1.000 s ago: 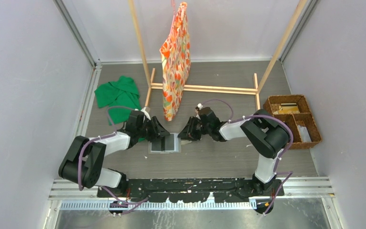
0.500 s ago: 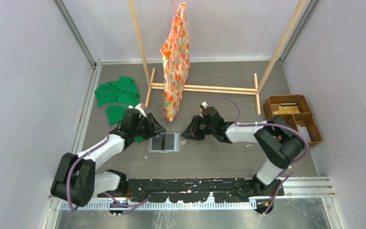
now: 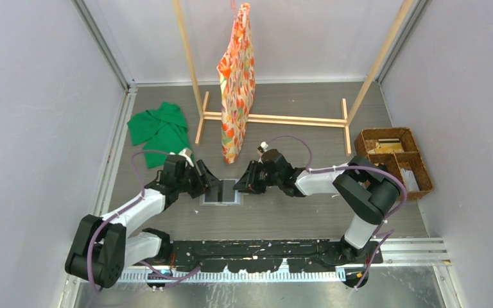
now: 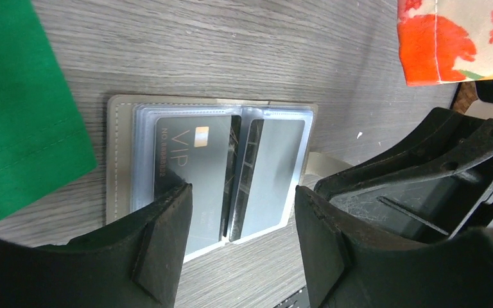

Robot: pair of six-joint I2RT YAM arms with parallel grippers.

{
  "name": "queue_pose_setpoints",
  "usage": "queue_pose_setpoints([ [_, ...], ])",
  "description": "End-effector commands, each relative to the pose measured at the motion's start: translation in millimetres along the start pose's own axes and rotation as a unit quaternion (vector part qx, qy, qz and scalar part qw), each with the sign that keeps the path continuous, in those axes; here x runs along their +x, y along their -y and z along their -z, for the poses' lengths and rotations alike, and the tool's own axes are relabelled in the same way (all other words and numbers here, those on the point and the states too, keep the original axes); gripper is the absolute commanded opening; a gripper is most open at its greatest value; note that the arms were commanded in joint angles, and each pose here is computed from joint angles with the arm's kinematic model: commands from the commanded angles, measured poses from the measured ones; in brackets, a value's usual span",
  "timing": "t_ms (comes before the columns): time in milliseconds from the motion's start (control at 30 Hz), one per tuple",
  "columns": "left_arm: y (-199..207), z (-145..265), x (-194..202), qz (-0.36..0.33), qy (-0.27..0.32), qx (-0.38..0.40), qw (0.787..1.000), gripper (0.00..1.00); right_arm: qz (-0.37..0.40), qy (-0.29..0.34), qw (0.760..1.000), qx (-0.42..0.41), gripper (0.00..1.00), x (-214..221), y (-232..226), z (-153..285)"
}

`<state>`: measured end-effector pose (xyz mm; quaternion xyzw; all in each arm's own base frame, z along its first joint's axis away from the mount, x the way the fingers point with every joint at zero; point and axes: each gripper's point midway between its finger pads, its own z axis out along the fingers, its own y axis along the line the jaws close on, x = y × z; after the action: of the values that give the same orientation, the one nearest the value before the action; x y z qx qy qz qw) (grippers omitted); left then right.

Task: Take the credit cards out of the card holder
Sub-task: Remove the credit card from the card holder.

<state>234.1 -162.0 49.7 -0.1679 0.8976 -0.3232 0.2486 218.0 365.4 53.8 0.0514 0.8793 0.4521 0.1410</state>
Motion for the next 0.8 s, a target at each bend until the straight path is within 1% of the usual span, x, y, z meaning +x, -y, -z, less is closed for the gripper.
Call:
queue_pose_setpoints([
  [0, 6.0, -2.5, 5.2, -0.01, -0.019, 0.023, 0.999, 0.61, 0.018, 0.021, 0.999, -0.039, 0.32, -14.8, -31.8, -1.5],
  [67, 8.8, -1.2, 3.2, -0.013, -0.015, 0.028, 0.999, 0.59, 0.017, 0.02, 0.999, -0.037, 0.32, -14.0, -29.1, -3.9],
  [267, 19.1, 5.6, -2.7, -0.025, -0.002, 0.045, 0.999, 0.59, 0.0, 0.018, 0.999, -0.04, 0.32, -12.5, -22.8, -12.8],
  [500, 17.2, -6.2, 8.2, -0.014, -0.038, 0.054, 0.998, 0.59, -0.016, 0.007, 0.999, -0.029, 0.32, -5.0, -3.8, -25.1],
  [633, 10.2, -11.7, 12.1, -0.011, -0.047, 0.044, 0.998, 0.59, -0.024, 0.005, 0.999, -0.025, 0.32, -1.9, 4.1, -28.1],
  [767, 4.3, -14.6, 16.4, -0.009, -0.054, 0.037, 0.998, 0.56, -0.025, 0.004, 1.0, -0.017, 0.32, -0.4, 9.7, -29.3],
])
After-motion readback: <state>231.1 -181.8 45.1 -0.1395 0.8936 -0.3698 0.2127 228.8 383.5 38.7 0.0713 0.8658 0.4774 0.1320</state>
